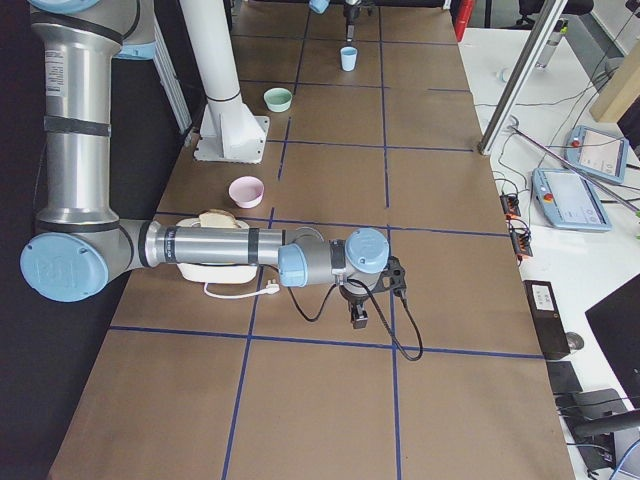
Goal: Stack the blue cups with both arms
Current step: 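Lower the left gripper onto the light blue cup and grasp it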
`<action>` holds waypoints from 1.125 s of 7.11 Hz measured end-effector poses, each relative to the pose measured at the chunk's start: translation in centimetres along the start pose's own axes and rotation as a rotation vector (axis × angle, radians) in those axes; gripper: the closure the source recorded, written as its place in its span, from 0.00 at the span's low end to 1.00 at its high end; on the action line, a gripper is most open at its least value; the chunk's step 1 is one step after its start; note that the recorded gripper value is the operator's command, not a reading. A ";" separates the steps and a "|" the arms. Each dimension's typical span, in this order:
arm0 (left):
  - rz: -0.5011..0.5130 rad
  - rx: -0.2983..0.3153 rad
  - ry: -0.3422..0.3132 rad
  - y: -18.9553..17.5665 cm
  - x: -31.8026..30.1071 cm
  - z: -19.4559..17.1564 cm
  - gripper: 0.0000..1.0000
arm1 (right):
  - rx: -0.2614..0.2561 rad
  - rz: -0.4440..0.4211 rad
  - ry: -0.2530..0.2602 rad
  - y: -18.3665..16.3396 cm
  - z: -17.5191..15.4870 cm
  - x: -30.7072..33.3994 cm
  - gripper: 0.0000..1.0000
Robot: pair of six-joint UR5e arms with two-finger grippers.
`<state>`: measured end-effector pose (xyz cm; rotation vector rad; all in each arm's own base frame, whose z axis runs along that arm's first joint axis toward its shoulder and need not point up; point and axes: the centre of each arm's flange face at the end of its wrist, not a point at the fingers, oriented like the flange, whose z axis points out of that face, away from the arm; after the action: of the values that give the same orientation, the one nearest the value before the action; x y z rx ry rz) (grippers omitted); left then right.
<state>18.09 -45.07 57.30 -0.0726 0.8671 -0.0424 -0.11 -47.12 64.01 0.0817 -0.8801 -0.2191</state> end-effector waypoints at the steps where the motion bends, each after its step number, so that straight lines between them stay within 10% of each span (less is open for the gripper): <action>1: 0.000 -0.008 0.002 -0.1 1.1 0.6 0.06 | -0.002 0.002 -0.002 0.0 0.1 0.1 0.00; 3: 0.008 -0.037 -0.007 -0.1 2.3 2.5 0.74 | -0.004 0.005 -0.004 0.1 0.2 0.2 0.00; 4: 0.012 -0.046 -0.010 -0.2 2.5 3.1 0.93 | -0.005 0.006 -0.005 0.2 0.2 0.2 0.00; 8: -0.030 -0.033 0.028 -0.8 6.4 2.1 1.00 | -0.008 0.005 -0.003 0.9 0.4 0.4 0.00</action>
<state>23.84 -46.19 53.89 -0.1161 0.8945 -0.0575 -0.04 -46.36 64.71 0.0721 -0.8828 -0.2183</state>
